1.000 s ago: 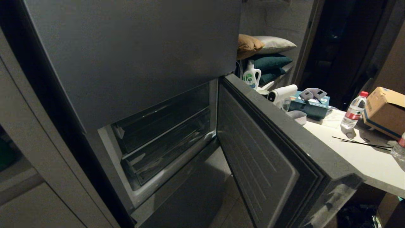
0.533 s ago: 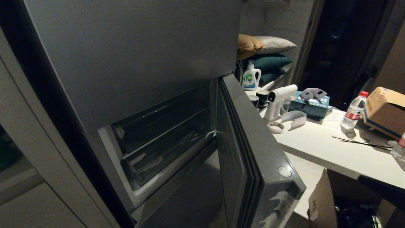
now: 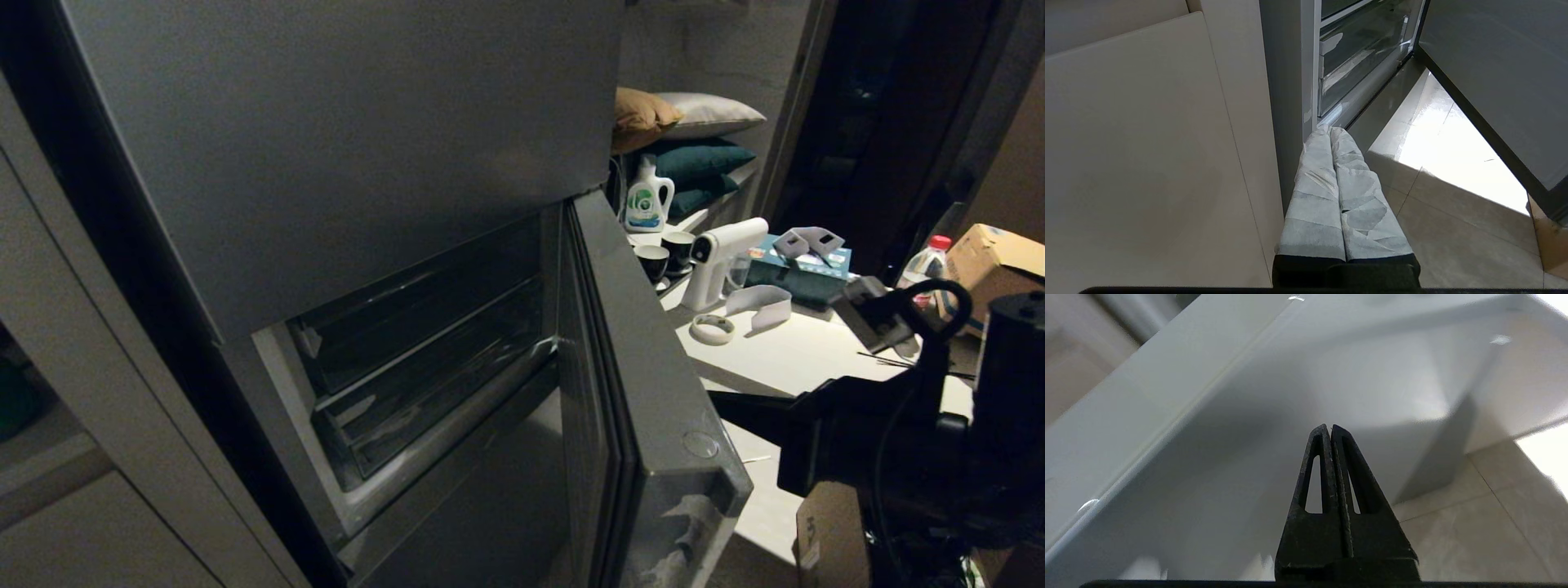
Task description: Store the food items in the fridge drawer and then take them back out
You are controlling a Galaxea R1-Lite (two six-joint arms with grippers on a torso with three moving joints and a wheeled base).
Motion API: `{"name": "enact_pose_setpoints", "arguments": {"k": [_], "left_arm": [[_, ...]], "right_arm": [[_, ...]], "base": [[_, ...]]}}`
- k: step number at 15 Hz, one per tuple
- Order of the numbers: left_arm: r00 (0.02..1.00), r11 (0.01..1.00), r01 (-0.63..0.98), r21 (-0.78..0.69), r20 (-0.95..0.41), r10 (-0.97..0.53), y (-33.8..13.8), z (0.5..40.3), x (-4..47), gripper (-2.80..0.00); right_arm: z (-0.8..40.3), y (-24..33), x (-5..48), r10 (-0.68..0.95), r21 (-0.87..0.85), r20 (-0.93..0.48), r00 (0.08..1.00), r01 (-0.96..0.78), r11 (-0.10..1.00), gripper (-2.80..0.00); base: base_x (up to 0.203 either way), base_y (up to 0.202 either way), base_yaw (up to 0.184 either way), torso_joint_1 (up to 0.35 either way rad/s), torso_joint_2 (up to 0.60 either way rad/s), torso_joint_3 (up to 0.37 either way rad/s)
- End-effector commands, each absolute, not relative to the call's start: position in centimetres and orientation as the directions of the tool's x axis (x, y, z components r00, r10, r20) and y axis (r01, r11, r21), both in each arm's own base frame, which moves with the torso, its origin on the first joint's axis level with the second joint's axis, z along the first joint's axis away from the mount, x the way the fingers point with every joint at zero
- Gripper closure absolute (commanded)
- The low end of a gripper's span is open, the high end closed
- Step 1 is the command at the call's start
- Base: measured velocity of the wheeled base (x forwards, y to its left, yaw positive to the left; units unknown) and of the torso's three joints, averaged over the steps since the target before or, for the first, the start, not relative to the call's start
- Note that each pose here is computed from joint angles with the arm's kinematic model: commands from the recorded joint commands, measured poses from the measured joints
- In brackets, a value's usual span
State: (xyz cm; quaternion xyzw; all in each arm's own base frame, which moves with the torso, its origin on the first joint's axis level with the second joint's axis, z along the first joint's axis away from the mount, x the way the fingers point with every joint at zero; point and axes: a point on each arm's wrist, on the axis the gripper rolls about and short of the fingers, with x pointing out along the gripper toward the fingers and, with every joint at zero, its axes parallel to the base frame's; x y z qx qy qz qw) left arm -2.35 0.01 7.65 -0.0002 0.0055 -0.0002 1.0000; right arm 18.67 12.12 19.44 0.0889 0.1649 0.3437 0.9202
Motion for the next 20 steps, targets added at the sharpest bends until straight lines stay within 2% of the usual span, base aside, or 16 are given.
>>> {"name": "enact_pose_setpoints", "arguments": {"k": [1,7,10,13,17,20], "left_arm": [[1.000,1.000,0.000,-0.001,-0.011,0.000,0.0,7.6,-2.3,0.00],[1.000,1.000,0.000,-0.001,-0.011,0.000,0.0,7.6,-2.4,0.00],[1.000,1.000,0.000,-0.001,-0.011,0.000,0.0,7.6,-2.4,0.00],[1.000,1.000,0.000,-0.002,-0.011,0.000,0.0,7.6,-2.4,0.00],[1.000,1.000,0.000,0.000,-0.011,0.000,0.0,7.6,-2.4,0.00],[1.000,1.000,0.000,-0.001,-0.011,0.000,0.0,7.6,-2.4,0.00]], "right_arm": [[18.6,13.7,20.9,0.695,0.280,-0.280,0.663,-0.636,0.719,0.00],[19.3,16.5,24.3,0.774,0.268,-0.249,0.583,-0.726,0.633,0.00],[19.2,20.1,27.2,0.825,0.236,-0.231,0.517,-0.793,0.562,0.00],[18.4,24.1,30.6,0.844,0.225,-0.219,0.489,-0.817,0.531,0.00],[16.2,29.3,36.0,0.811,0.186,-0.159,0.562,-0.790,0.584,0.00],[17.1,30.3,35.4,0.803,0.172,-0.116,0.585,-0.784,0.596,0.00]], "base": [[0.000,0.000,0.000,0.000,0.00,0.000],[0.000,0.000,0.000,0.000,0.00,0.000],[0.000,0.000,0.000,0.000,0.00,0.000],[0.000,0.000,0.000,0.000,0.00,0.000],[0.000,0.000,0.000,0.000,0.00,0.000],[0.000,0.000,0.000,0.000,0.00,0.000]]}}
